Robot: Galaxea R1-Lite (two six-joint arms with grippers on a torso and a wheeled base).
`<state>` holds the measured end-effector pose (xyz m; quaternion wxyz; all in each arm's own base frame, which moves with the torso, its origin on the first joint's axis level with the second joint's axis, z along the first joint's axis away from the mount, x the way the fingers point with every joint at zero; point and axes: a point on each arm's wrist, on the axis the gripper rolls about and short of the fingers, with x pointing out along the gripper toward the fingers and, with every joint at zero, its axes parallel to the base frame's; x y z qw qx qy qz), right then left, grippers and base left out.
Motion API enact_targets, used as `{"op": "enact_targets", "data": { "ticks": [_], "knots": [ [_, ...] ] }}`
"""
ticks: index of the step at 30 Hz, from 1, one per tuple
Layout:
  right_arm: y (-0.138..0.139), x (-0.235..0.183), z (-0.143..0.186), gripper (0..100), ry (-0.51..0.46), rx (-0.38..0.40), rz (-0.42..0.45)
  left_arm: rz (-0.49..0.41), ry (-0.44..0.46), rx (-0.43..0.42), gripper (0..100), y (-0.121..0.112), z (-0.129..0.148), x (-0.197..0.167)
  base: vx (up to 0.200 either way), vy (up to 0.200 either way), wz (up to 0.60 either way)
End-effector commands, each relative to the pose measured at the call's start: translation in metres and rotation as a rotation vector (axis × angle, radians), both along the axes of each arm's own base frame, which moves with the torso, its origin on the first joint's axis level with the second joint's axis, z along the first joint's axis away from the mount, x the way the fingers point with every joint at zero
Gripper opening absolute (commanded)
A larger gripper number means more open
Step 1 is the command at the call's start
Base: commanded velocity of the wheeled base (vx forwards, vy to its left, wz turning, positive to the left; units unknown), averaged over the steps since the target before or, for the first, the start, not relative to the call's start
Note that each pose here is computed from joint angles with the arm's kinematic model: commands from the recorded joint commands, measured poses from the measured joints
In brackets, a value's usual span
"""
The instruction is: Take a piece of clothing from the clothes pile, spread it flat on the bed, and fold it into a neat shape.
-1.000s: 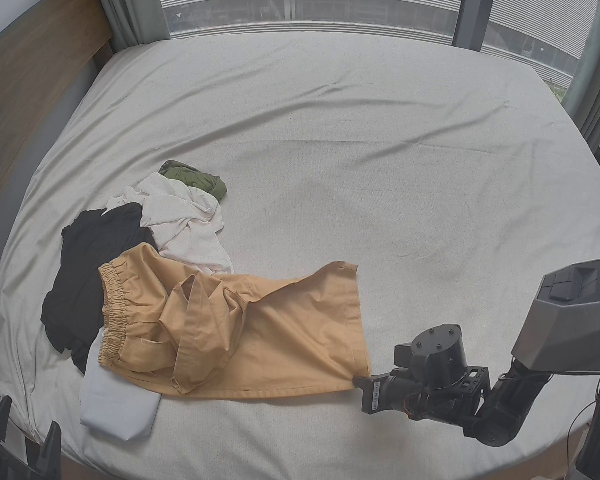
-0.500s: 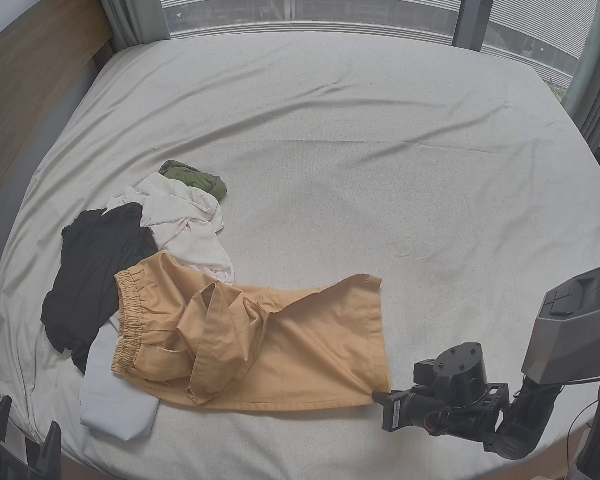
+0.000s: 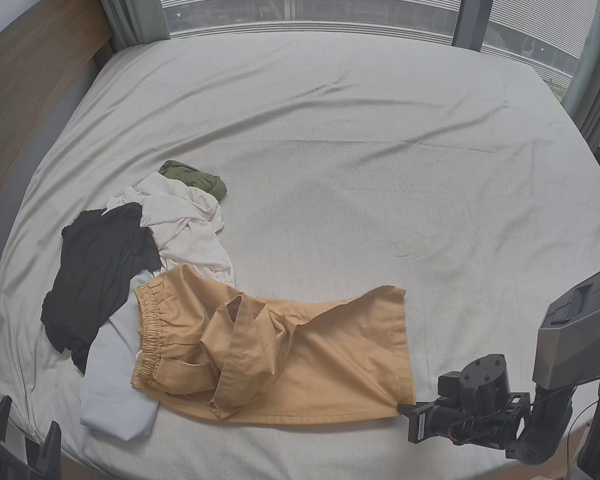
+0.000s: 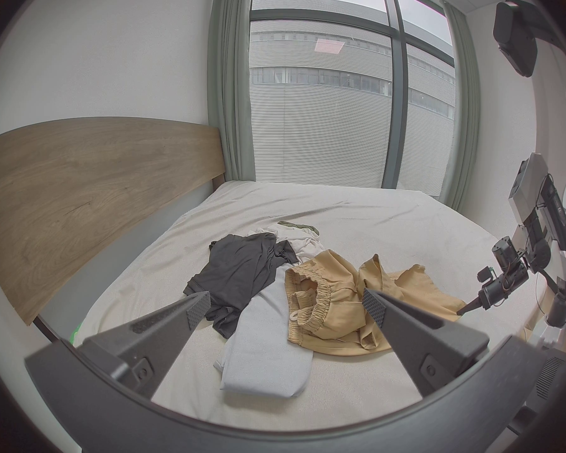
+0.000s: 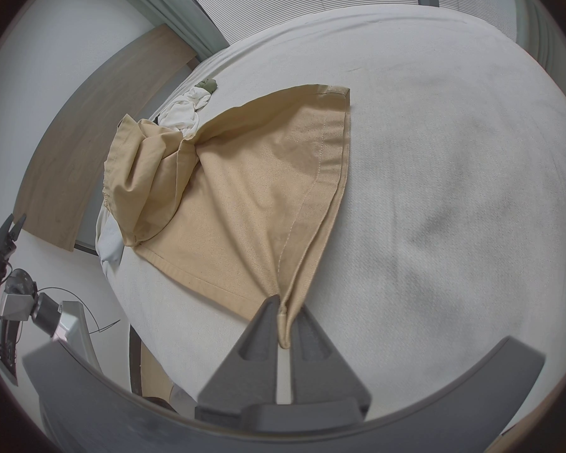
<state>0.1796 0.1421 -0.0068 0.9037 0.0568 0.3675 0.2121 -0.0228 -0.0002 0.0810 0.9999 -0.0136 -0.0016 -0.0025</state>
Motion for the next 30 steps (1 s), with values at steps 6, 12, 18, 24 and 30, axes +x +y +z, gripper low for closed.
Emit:
{"op": "enact_targets", "data": {
  "ticks": [6,12,18,24,30],
  "knots": [
    [-0.018,-0.013,-0.003,0,0.049,-0.037,-0.028,0.0,0.0,0.0,100,0.0,-0.005,0.0,0.0,0.0,0.0],
    [-0.021,-0.012,-0.005,0,0.057,-0.044,-0.04,0.0,0.0,0.0,100,0.0,-0.005,0.0,0.0,0.0,0.0],
    [-0.023,-0.013,-0.006,0,0.073,-0.069,-0.051,0.0,0.002,0.0,100,0.0,-0.005,0.0,0.0,0.0,0.0],
    [-0.029,-0.011,-0.005,0,0.07,-0.103,-0.072,-0.001,0.0,0.0,100,0.0,-0.005,0.0,0.0,0.0,0.0],
    [-0.035,-0.013,-0.001,0,0.081,-0.121,-0.096,-0.001,0.0,0.001,100,0.0,-0.005,0.0,0.0,0.0,0.0]
  ]
}}
